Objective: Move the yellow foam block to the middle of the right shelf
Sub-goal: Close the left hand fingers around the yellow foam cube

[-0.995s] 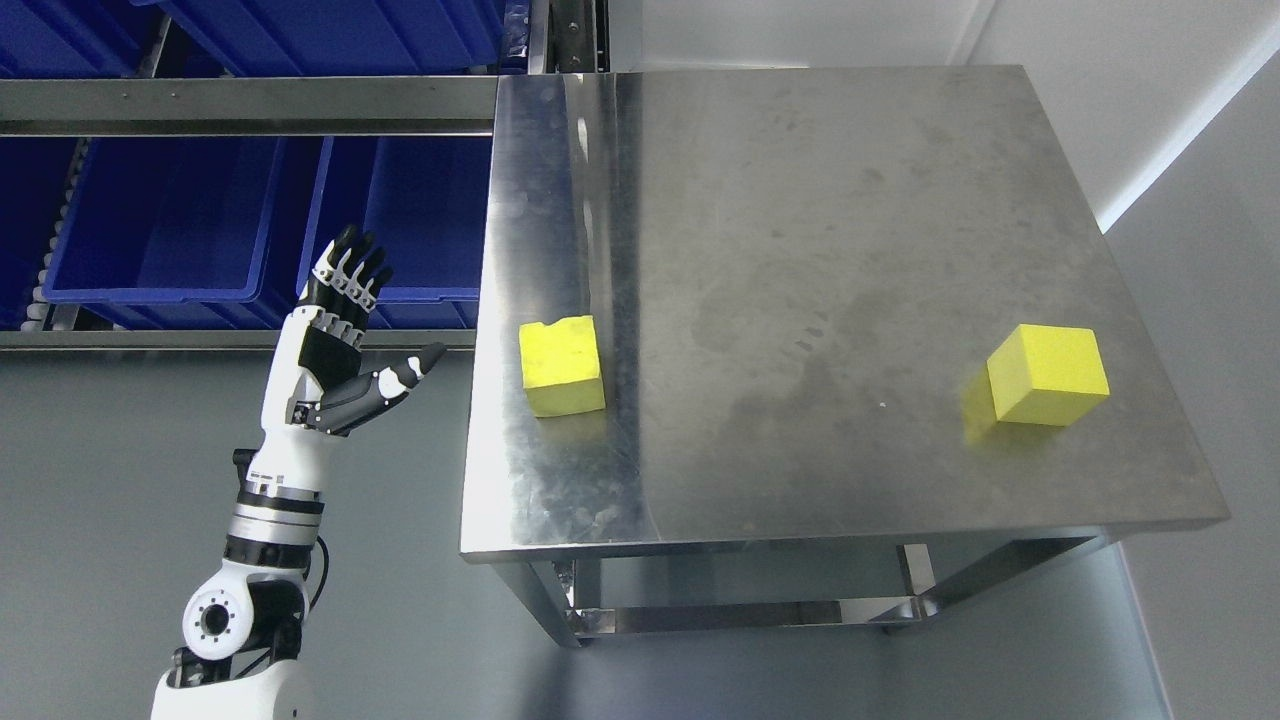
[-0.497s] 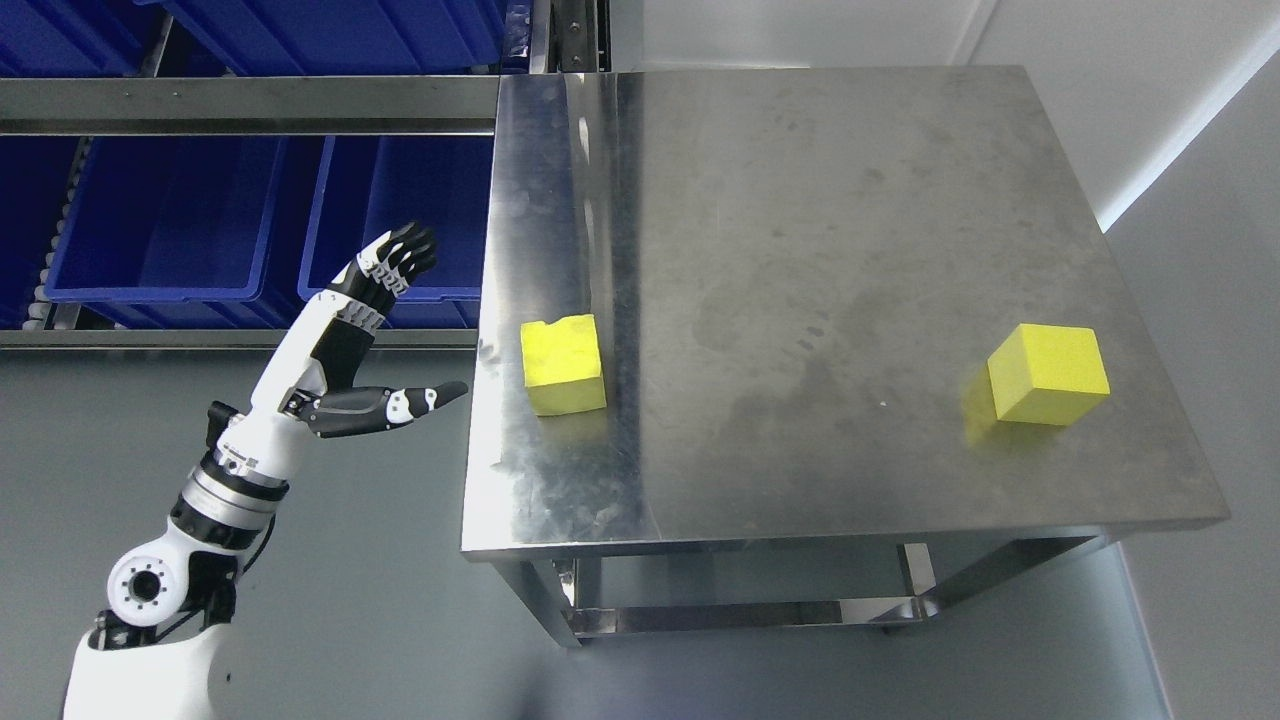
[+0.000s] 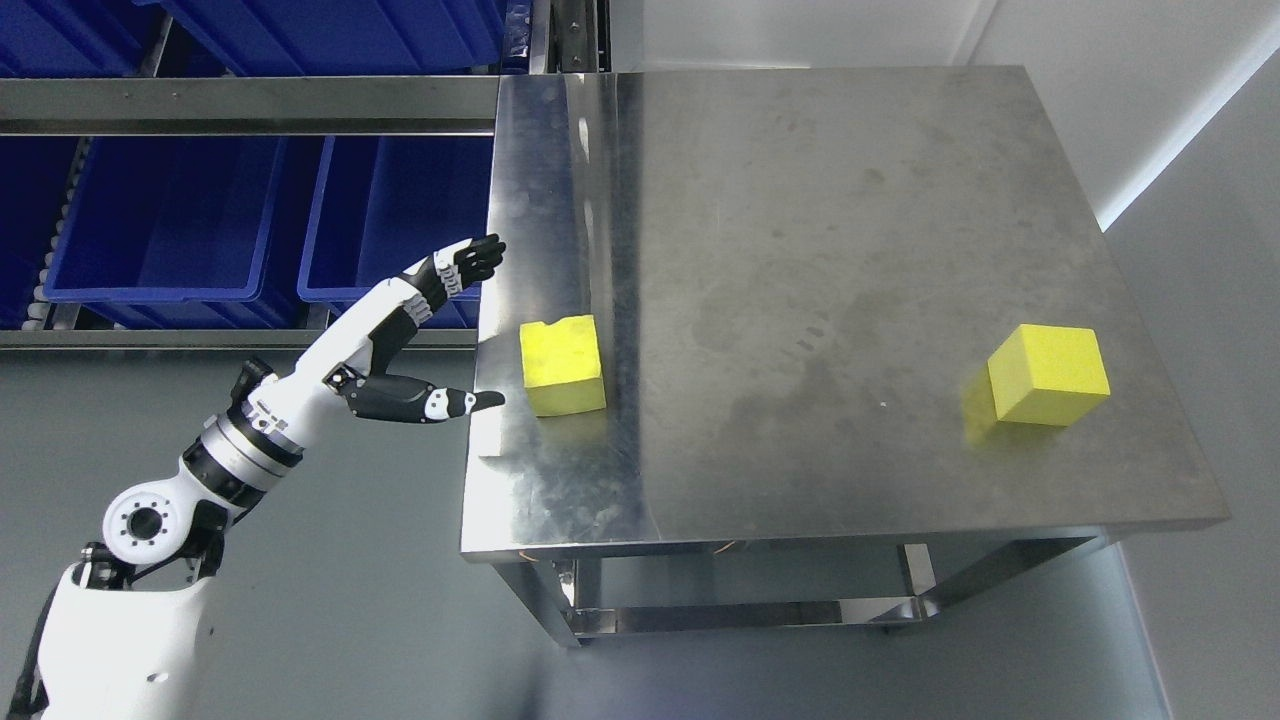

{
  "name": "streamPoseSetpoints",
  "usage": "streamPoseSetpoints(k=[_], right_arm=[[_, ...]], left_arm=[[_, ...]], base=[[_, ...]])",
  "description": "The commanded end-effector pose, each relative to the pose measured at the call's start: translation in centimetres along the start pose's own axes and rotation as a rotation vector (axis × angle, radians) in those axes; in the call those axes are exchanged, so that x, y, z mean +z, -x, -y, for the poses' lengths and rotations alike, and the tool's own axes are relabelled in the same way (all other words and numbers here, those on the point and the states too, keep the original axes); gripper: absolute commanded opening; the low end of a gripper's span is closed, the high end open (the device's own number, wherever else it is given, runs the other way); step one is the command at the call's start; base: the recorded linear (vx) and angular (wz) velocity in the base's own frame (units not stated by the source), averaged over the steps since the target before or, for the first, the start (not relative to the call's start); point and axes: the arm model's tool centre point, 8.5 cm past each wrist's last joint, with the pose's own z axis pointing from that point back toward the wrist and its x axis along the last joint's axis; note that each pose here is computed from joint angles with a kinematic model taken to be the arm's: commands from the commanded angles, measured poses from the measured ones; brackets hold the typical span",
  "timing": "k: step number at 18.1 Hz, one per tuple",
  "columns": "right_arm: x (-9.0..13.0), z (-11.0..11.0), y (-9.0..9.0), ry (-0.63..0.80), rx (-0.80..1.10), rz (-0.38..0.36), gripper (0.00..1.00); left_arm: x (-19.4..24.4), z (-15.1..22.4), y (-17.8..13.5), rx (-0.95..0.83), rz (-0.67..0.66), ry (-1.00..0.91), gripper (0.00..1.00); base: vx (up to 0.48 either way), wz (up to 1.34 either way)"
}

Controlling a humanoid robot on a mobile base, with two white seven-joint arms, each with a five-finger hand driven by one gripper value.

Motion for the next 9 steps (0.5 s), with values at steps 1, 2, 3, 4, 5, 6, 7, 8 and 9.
streamPoseSetpoints(k=[1,2,3,4,5,6,7,8,9], right_arm=[[-0.1,1.1,-0.6,0.018,0.005,0.017,1.00],[-0.1,1.1,-0.6,0.018,0.005,0.017,1.00],[-0.1,1.1,-0.6,0.018,0.005,0.017,1.00],[-0.1,1.1,-0.6,0.018,0.003,0.017,1.00],[-0.1,1.1,-0.6,0.018,0.003,0.017,1.00],[-0.1,1.1,-0.6,0.018,0.005,0.017,1.00],[-0.1,1.1,-0.6,0.018,0.005,0.017,1.00],[-0.1,1.1,-0.6,0.018,0.005,0.017,1.00],[-0.1,1.1,-0.6,0.018,0.005,0.017,1.00]], left_arm=[[-3.0,2.0,2.1,-0.075,-0.116,0.238,0.97],[-3.3,2.1,2.3,-0.078,-0.124,0.242,0.97],[-3.5,2.2,2.7,-0.082,-0.137,0.252,0.97],[-3.7,2.3,3.3,-0.088,-0.159,0.266,0.97],[-3.9,2.0,3.8,-0.093,-0.179,0.270,0.97],[-4.1,1.8,4.1,-0.097,-0.190,0.270,0.97],[-4.5,1.8,4.1,-0.093,-0.187,0.268,0.97],[-5.0,2.1,4.2,-0.088,-0.181,0.272,0.97],[-5.6,2.1,4.1,-0.086,-0.176,0.277,0.97]], base=[[0.000,0.00],[0.000,0.00],[0.000,0.00],[0.000,0.00],[0.000,0.00],[0.000,0.00],[0.000,0.00],[0.000,0.00],[0.000,0.00]])
